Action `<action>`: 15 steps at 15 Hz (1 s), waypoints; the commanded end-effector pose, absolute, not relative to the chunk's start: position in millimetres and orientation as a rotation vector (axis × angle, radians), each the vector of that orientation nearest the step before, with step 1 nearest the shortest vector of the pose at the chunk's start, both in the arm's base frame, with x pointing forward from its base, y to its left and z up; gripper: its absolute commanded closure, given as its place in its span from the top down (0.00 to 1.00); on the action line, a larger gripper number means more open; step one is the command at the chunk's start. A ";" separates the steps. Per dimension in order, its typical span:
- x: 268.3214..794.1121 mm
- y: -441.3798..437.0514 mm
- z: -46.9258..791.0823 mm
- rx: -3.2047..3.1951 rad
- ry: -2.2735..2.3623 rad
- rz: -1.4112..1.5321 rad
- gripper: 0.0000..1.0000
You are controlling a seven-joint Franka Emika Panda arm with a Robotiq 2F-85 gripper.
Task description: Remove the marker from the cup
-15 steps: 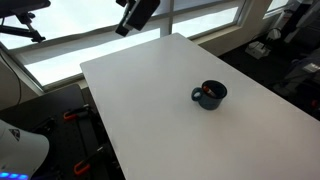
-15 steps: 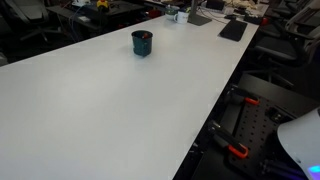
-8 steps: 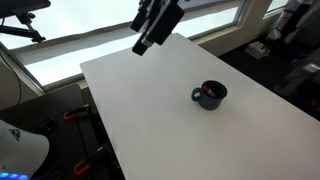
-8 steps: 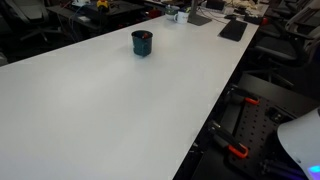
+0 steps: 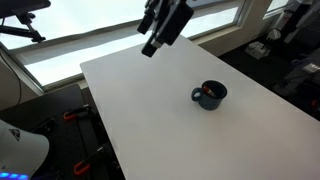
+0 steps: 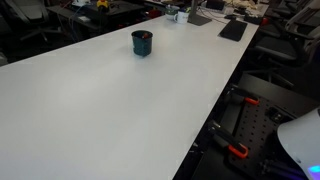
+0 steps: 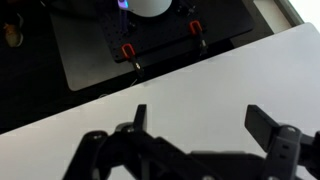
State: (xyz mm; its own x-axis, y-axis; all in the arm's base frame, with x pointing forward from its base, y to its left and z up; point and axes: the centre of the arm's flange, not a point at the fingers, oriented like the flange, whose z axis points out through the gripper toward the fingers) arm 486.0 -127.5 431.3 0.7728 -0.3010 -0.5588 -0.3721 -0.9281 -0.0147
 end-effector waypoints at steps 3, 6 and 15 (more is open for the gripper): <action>529.8 -136.3 405.4 -3.021 0.546 0.635 1.00; 550.2 -140.2 386.9 -3.080 0.527 0.570 1.00; 569.8 -148.9 345.8 -3.070 0.520 0.620 1.00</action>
